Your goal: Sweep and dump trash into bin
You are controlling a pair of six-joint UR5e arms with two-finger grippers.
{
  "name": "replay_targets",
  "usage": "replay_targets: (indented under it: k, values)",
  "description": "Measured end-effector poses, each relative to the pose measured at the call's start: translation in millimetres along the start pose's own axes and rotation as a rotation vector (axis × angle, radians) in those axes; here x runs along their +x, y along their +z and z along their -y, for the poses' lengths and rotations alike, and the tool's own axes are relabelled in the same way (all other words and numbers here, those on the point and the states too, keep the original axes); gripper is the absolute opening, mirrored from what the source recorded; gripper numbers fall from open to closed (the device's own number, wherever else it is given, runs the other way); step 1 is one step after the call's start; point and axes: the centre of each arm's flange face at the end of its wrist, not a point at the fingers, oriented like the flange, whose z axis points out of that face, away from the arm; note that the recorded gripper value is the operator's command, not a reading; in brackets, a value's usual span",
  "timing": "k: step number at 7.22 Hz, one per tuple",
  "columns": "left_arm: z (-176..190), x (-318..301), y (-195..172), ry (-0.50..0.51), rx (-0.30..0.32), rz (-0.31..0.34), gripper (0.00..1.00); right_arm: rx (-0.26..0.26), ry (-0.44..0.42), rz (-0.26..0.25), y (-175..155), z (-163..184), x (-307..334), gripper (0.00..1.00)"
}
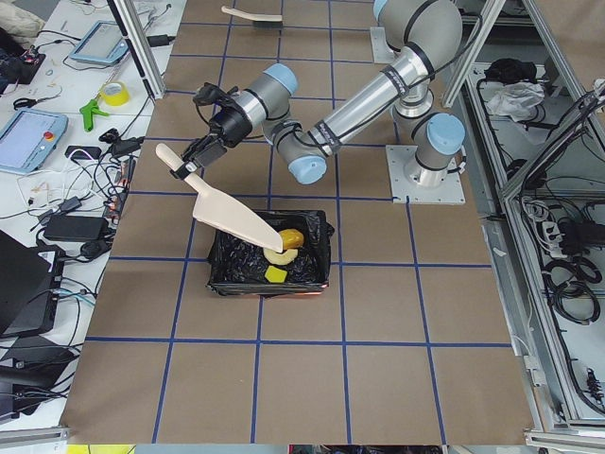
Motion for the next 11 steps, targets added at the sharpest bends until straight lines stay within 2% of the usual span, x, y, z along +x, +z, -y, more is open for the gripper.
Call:
replay_targets:
  k: [1,3,4,5,6,8,9,10,11]
  values:
    - [13.7,-0.8,-1.7,-0.048,-0.102,-0.026,0.0,0.03,-0.003,-0.006,-9.5,-4.2,-0.4,0.65]
    - [38.0,2.5,-12.9,-0.151,-0.299,-0.094,0.0,0.131,-0.017,-0.011,-20.7,0.8,-1.2,0.65]
    - [42.1,12.0,-24.4,-0.229,-0.41,-0.121,0.0,0.142,-0.019,-0.016,-18.3,-0.1,-0.4,0.65]
    - [42.1,25.5,-39.5,-0.33,-0.536,-0.131,0.0,0.139,-0.019,-0.023,-15.5,-3.9,0.7,0.66]
    - [40.2,37.4,-52.7,-0.42,-0.632,-0.121,0.0,0.132,-0.019,-0.025,-13.9,-8.0,1.0,0.66]
    - [28.8,70.1,-69.5,-0.595,-0.788,-0.084,0.0,0.109,-0.015,-0.024,-16.6,-13.7,-0.1,0.62]
    - [18.3,92.9,-72.5,-0.694,-0.873,-0.081,0.0,0.102,-0.012,-0.023,-19.3,-15.8,-0.5,0.45]
    - [6.5,116.4,-71.9,-0.775,-0.951,-0.084,0.0,0.101,-0.009,-0.019,-21.3,-16.7,-1.0,0.59]
    - [-2.1,141.7,-74.0,-0.832,-1.008,-0.081,0.0,0.102,-0.007,-0.017,-22.2,-16.9,-1.5,1.0]
